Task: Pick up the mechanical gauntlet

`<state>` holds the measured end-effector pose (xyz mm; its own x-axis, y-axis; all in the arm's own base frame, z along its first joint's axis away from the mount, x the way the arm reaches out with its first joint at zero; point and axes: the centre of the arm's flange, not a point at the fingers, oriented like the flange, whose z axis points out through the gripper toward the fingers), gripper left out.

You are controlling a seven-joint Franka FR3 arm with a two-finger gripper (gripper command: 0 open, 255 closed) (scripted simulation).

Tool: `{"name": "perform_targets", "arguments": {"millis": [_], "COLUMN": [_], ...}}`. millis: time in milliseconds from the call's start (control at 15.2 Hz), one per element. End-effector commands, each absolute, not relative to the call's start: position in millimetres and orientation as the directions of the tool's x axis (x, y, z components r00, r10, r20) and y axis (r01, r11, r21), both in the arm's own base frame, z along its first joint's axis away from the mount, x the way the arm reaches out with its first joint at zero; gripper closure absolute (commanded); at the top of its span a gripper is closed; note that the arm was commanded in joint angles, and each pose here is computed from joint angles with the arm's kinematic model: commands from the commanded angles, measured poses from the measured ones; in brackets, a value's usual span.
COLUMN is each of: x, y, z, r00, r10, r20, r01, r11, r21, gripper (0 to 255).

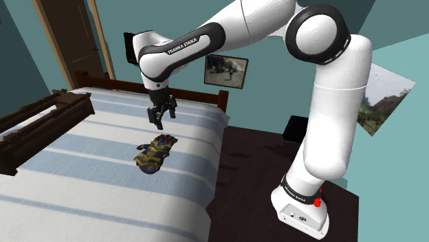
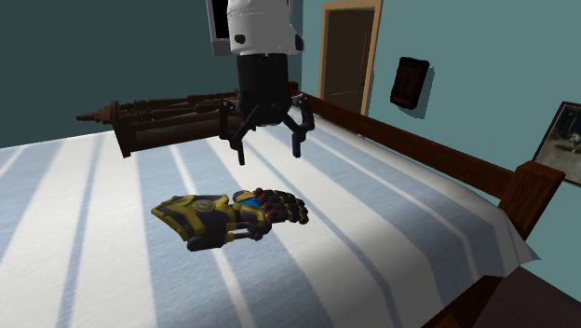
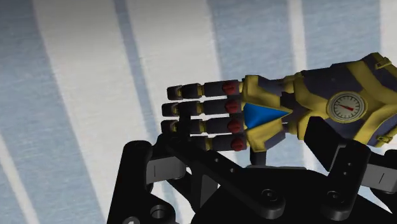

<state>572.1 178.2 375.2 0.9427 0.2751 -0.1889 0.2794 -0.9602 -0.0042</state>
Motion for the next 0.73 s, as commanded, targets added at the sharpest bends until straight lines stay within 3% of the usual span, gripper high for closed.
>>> {"name": "perform_targets", "arguments": {"millis": [0, 660], "x": [589.3, 655.5], "y": [193.2, 259.8], "z": [356.9, 273.4], "r00": [0.933, 0.886], "r10": [0.296, 0.38], "r20": [-0.204, -0.266], "r01": [0.301, 0.39], "r11": [-0.954, -0.921], "r21": [-0.006, -0.019], "gripper": [0, 0]}}
